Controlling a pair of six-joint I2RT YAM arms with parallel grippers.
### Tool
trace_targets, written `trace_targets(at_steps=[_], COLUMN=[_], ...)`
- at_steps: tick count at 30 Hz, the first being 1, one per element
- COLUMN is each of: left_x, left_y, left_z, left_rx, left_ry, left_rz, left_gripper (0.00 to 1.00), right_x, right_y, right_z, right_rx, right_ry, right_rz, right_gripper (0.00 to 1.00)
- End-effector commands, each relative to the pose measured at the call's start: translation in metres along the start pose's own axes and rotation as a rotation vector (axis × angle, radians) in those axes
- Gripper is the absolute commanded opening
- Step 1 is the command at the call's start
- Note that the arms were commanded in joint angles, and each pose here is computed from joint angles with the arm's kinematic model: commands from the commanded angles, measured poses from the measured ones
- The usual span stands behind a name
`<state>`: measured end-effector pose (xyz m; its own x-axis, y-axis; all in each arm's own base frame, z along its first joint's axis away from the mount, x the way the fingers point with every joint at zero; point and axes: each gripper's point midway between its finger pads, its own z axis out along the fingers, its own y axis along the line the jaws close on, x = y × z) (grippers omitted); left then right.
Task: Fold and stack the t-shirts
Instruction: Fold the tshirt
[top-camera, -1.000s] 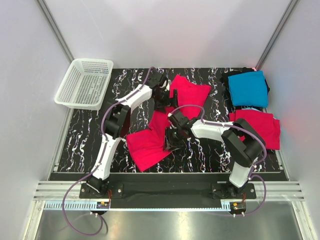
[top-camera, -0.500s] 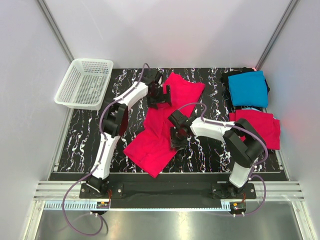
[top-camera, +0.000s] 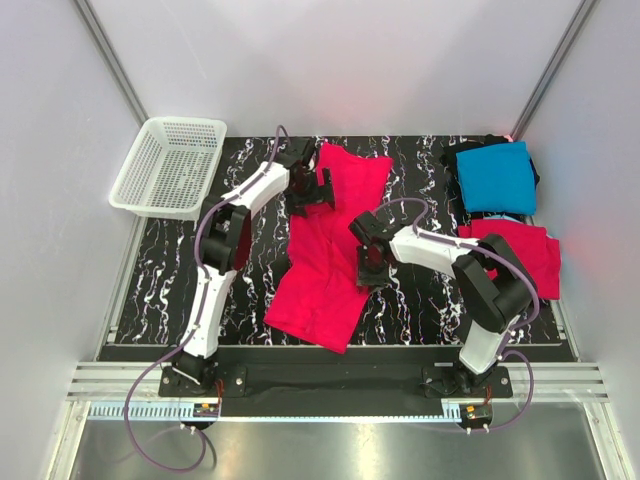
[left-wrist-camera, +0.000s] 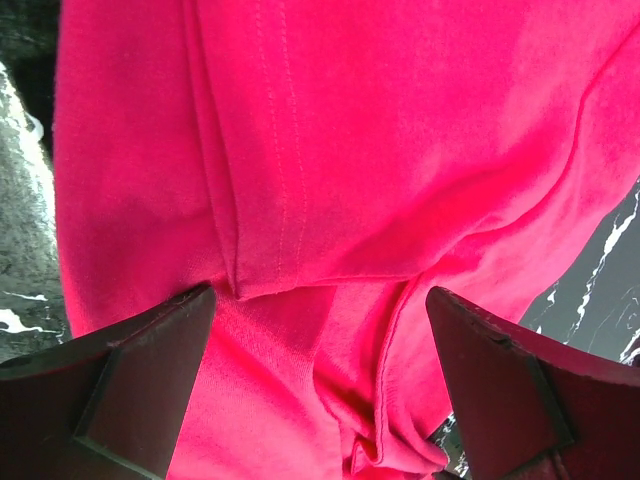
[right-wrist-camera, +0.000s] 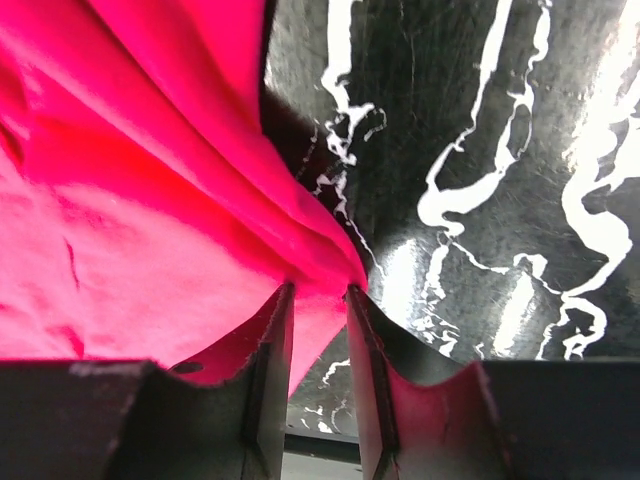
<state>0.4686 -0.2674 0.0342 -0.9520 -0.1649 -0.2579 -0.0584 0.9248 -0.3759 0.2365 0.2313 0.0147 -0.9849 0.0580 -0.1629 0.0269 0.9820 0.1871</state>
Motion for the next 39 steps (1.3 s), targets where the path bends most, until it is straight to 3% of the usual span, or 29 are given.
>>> trace_targets(at_steps=[1, 7, 12, 19, 31, 35, 39], left_x=[0.021, 0.009, -0.007, -0.024, -0.047, -0.063, -0.071], left_y=[0.049, -0.007, -0.034, -0.071, -0.058, -0.052, -0.049], left_z=[0.024, 0.0, -0.029, -0.053, -0.095, -0.057, -0.034], left_rx=[-0.122, 0.153, 0.254, 0.377, 0.136, 0.074, 0.05], left_ry=[0.078, 0.027, -0.037, -0.097, -0.24, -0.211, -0.224], left_rz=[-0.014, 0.086, 0.147, 0.251, 0.252, 0.239, 0.231], left_gripper=[0.99, 0.99, 0.99, 0.99, 0.99, 0.99, 0.99], right_x=[0.005, -0.005, -0.007, 0.015, 0.033, 0.039, 0.043], right_y=[-0.016, 0.016, 0.048, 0.075, 0.084, 0.085, 0.093], right_z=[-0.011, -0.036, -0.068, -0.066, -0.043, -0.019, -0.004], right_rx=[0.061, -0.069, -0.188, -0.264, -0.275, -0.223, -0.199], right_ry=[0.009, -0.033, -0.089, -0.054, -0.02, -0.023, -0.015], right_rz=[-0.044, -0.082, -0.147, -0.223, -0.22, -0.236, -0.243], right_gripper=[0.34, 0.34, 0.34, 0.38, 0.38, 0.52, 0.53])
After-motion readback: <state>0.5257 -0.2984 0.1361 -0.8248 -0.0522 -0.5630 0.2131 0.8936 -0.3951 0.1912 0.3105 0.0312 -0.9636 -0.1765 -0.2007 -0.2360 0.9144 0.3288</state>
